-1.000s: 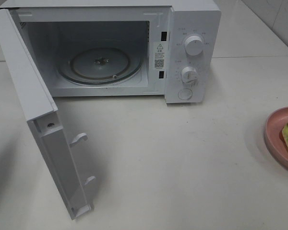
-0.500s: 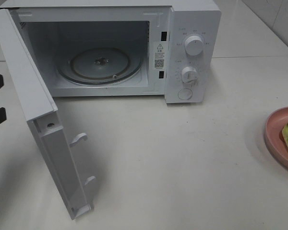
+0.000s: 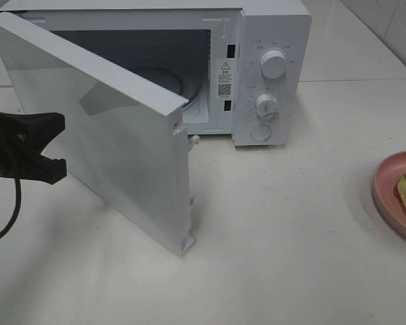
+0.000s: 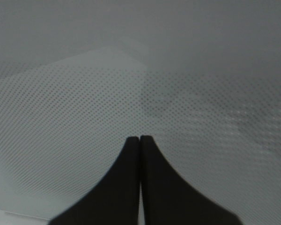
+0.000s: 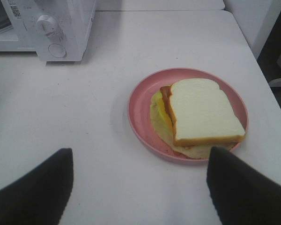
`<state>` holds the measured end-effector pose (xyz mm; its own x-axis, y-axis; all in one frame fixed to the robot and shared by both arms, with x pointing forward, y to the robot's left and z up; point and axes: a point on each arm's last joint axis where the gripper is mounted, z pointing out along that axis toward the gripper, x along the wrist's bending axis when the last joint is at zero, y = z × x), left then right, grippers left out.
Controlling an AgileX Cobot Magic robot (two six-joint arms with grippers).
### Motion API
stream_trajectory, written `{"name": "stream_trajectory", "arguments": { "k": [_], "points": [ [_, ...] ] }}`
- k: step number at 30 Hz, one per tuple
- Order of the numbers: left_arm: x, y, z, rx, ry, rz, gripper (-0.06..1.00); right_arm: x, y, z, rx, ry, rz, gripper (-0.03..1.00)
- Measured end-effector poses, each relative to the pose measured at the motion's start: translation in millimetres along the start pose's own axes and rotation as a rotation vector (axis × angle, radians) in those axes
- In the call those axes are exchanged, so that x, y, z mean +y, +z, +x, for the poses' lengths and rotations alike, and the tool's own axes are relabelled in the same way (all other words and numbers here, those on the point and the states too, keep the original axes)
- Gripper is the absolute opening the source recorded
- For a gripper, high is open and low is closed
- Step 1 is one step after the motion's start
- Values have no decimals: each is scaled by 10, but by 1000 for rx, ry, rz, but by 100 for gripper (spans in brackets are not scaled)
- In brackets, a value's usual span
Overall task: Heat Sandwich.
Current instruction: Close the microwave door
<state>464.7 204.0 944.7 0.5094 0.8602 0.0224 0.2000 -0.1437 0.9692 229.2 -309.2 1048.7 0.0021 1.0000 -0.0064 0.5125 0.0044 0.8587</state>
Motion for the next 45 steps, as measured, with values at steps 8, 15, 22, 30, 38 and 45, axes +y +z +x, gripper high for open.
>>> {"name": "stream_trajectory", "arguments": {
  "k": [8, 15, 22, 30, 38, 45],
  "points": [
    [67, 213, -253, 43, 23, -18, 0, 0, 0, 0, 0, 0, 0, 75],
    [90, 403, -453, 63, 21, -16, 0, 0, 0, 0, 0, 0, 0, 75],
    [132, 633, -654, 71, -4, -26, 0, 0, 0, 0, 0, 0, 0, 75],
    [221, 903, -838, 108, -19, -51, 0, 0, 0, 0, 0, 0, 0, 75],
    [299, 1171, -928, 164, -37, -51, 0, 0, 0, 0, 0, 0, 0, 75],
    [368, 1376, -972, 182, -52, -56, 0, 0, 0, 0, 0, 0, 0, 75]
  ]
}}
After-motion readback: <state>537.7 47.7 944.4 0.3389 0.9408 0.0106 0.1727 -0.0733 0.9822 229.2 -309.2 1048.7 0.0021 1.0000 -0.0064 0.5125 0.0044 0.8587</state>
